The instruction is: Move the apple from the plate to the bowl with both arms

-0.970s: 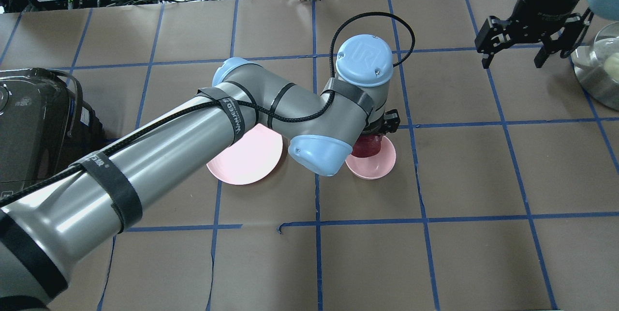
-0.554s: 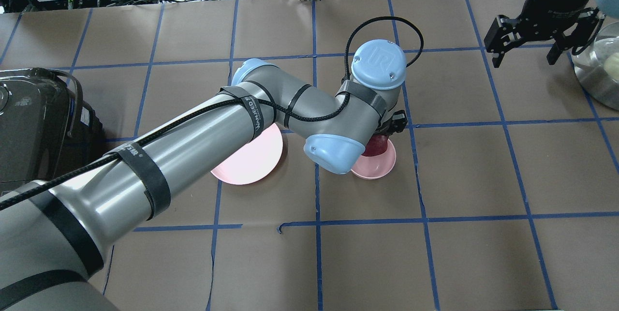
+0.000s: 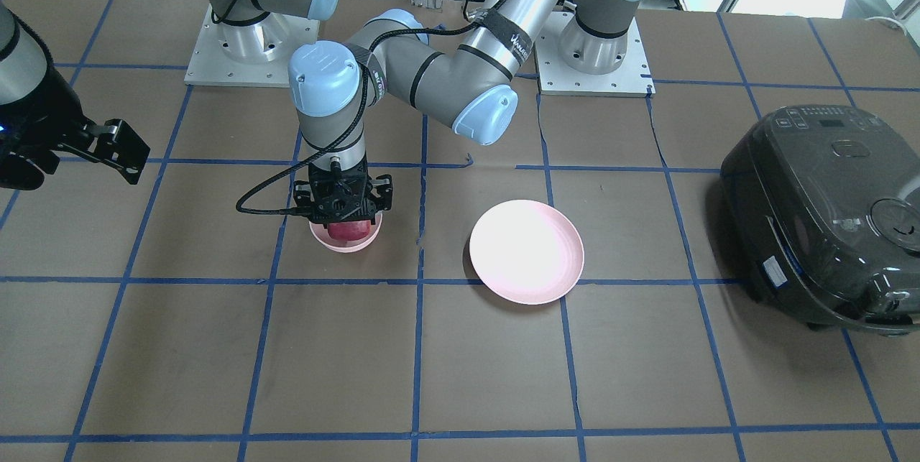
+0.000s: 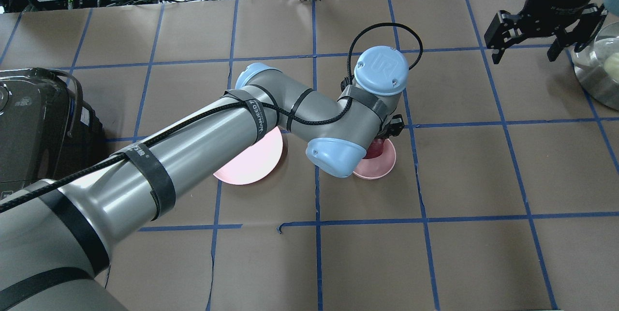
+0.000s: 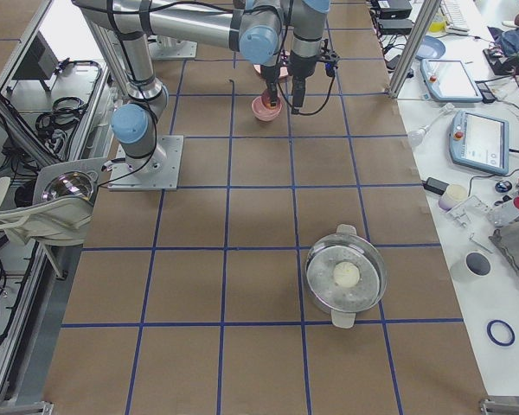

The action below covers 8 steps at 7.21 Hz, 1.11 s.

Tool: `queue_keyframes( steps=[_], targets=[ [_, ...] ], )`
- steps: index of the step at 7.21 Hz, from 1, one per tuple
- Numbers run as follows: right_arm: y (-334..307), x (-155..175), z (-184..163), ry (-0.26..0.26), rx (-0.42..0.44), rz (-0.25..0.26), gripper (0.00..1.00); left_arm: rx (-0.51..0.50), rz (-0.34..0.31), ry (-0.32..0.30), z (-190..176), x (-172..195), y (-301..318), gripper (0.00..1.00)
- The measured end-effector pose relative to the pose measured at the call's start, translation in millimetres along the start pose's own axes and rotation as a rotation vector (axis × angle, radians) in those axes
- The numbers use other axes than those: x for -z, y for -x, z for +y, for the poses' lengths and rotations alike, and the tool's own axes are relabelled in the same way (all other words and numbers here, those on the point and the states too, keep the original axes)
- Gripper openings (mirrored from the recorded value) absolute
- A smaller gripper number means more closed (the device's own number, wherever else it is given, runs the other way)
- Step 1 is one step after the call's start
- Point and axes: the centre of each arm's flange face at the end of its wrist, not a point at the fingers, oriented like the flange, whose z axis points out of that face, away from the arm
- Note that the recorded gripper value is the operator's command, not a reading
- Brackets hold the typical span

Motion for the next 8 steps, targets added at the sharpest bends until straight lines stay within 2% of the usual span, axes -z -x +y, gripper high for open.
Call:
queue_keyframes(
  steps=[1, 2, 4, 6, 8],
  targets=[
    [0, 1, 0, -0.002, -0.001, 0.0, 1.0, 0.003, -0.004, 0.005, 2, -4, -1, 0.72],
    [0, 2, 0, -0.002, -0.001, 0.001, 1.0, 0.006, -0.008, 0.01, 4, -8, -4, 0.78],
    [0, 4, 0, -0.009, -0.001, -0.001, 1.0, 0.007, -0.007, 0.016, 8, -12, -7, 0.84],
    [0, 8, 0, -0.023, -0.013, 0.0, 1.0, 0.005, -0.004, 0.017, 8, -12, -8, 1.0],
    [0, 12, 1, -0.034, -0.018, -0.004, 1.0, -0.003, 0.002, 0.014, 8, -10, -8, 1.0]
  ],
)
